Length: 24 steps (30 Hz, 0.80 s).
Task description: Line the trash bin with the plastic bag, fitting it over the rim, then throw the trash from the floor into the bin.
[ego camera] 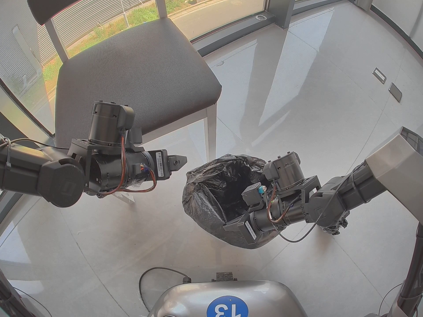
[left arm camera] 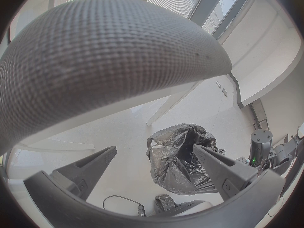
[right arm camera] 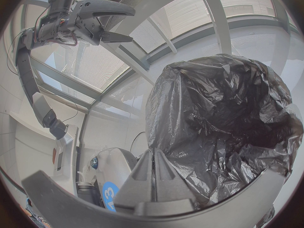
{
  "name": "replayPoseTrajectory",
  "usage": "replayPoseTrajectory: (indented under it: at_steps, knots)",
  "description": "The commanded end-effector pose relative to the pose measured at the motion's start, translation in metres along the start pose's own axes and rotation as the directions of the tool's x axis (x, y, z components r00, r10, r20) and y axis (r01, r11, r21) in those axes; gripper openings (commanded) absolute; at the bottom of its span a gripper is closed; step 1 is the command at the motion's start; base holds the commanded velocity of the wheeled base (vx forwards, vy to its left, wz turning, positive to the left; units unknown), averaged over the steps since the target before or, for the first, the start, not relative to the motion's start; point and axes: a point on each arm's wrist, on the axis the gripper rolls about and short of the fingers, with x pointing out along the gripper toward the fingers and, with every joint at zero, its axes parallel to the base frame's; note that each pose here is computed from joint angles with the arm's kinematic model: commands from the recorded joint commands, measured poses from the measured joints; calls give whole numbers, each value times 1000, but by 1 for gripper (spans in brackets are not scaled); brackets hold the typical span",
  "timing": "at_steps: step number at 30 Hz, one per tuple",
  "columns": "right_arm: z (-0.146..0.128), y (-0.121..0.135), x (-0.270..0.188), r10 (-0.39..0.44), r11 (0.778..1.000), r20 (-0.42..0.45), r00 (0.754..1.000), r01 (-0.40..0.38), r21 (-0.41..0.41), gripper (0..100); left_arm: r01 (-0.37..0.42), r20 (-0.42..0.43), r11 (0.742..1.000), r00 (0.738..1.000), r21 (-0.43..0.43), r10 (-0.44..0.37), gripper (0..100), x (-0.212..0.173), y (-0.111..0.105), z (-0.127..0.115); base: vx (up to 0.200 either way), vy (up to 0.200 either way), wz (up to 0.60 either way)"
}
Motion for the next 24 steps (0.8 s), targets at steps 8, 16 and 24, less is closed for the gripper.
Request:
replayPoseTrajectory:
  at_steps: [8,16,24]
  knots:
    - [11,24,12,52,997,9,999,-51,-54,0,-7,2,1000,1000,-5,7,100,1,2,1,0,0,0]
    - [8,42,24,93,993,-17,996,-94,-77,0,-9,0,1000,1000,-9,9,100,1,3,0,0,0,0]
    - [9,41,24,89,993,-10,996,-89,-75,0,-8,3,1000,1000,-11,8,100,1,3,1,0,0,0]
